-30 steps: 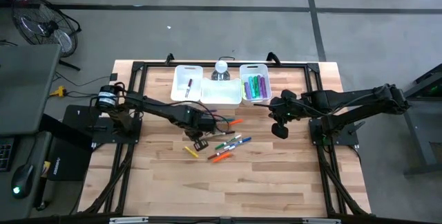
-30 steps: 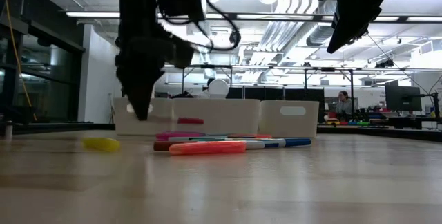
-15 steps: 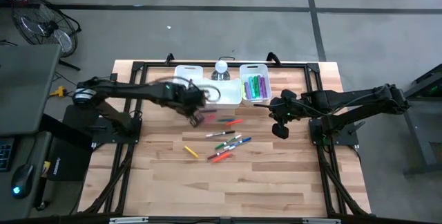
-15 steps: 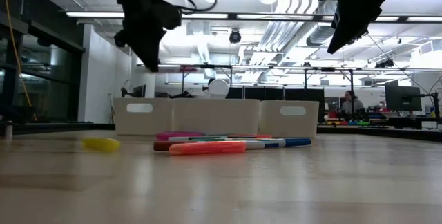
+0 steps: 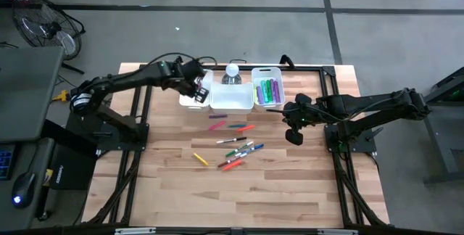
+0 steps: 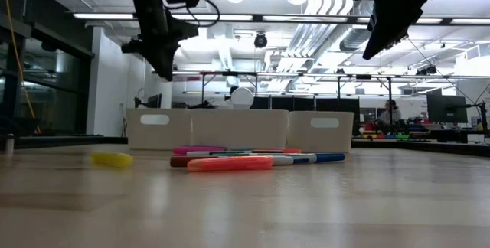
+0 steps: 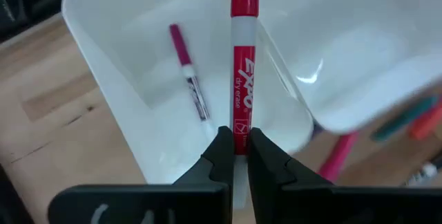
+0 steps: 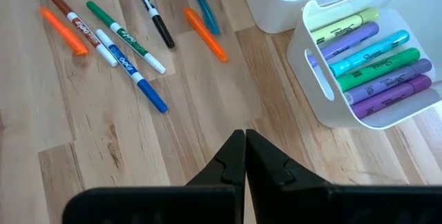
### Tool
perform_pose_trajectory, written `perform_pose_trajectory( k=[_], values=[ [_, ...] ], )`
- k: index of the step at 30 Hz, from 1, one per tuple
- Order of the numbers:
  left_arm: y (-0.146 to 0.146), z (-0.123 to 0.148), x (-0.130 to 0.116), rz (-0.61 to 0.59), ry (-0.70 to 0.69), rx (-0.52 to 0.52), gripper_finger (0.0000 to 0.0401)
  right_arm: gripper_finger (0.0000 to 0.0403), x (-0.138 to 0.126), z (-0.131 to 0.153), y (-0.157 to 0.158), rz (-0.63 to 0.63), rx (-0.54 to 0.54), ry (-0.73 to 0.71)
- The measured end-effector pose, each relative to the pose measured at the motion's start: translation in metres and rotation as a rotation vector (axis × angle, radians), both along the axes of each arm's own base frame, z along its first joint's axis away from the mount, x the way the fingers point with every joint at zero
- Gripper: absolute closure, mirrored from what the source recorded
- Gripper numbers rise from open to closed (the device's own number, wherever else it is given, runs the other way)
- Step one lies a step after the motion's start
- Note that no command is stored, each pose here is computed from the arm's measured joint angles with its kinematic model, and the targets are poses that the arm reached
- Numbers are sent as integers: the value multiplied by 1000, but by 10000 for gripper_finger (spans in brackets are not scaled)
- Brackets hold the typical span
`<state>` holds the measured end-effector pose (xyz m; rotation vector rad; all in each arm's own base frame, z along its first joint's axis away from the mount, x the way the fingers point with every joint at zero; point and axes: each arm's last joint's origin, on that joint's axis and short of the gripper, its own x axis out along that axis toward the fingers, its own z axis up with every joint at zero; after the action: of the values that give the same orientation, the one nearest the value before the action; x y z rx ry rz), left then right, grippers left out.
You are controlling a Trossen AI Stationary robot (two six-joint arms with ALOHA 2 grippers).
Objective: Pick & Place Markers
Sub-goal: Put the red marker pen into the left white bin
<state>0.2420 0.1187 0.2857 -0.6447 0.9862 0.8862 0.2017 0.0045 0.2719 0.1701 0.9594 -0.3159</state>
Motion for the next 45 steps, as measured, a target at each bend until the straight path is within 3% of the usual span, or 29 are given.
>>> perform_pose_trajectory(
  k=[21,35,45],
  values=[
    [52,-50,11,158,69,-136,389,403,0,0,0,-20,-4,-4],
    [59,-84,25,196,113,-239,388,402,0,0,-1,-30,-6,-6],
    [59,-86,26,197,120,-242,344,403,0,0,-1,-29,-4,-6]
  ],
)
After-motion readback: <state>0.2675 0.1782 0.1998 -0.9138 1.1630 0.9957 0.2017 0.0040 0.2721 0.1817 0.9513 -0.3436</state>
